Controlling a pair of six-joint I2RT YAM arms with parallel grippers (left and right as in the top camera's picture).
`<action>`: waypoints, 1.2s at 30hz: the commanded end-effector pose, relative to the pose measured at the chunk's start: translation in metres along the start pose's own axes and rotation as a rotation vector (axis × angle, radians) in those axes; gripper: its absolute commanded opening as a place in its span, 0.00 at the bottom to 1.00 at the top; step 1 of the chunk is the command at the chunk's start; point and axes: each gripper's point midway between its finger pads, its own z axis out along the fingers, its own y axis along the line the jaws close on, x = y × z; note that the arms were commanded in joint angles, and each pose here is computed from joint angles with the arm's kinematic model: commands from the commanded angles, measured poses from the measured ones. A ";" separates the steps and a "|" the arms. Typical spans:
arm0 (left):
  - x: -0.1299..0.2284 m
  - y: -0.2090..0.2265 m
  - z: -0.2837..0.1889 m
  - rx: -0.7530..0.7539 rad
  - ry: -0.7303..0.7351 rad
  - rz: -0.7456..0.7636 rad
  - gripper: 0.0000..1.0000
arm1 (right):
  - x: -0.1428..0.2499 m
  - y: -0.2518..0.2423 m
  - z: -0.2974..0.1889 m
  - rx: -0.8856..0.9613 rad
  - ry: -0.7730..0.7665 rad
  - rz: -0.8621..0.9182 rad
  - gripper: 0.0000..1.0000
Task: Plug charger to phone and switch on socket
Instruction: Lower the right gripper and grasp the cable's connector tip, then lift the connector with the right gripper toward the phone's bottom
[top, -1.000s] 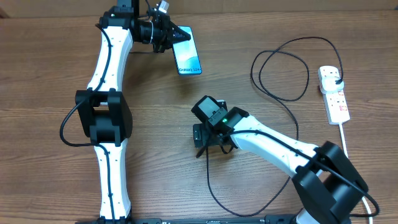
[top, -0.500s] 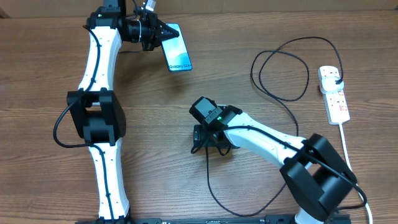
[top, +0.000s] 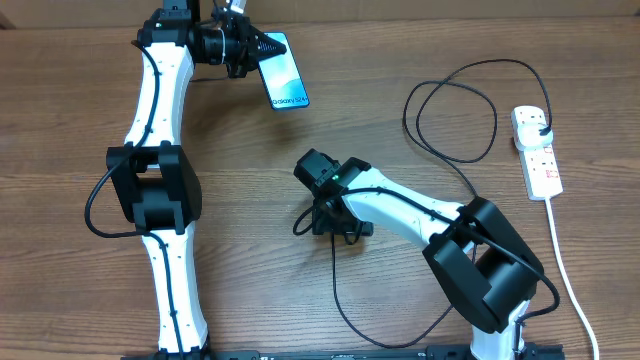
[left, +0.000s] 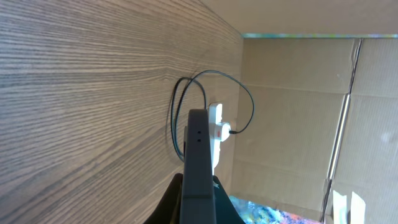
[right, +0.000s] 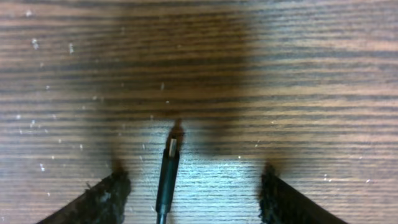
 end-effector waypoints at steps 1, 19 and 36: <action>-0.001 -0.012 -0.006 0.043 0.004 0.010 0.04 | -0.005 0.007 0.002 0.006 0.001 -0.005 0.62; -0.001 -0.012 -0.008 0.048 0.005 0.007 0.04 | -0.003 0.010 0.006 0.018 0.038 -0.005 0.12; 0.000 -0.032 -0.018 0.170 0.043 0.046 0.04 | -0.017 0.003 -0.002 0.002 0.045 0.034 0.04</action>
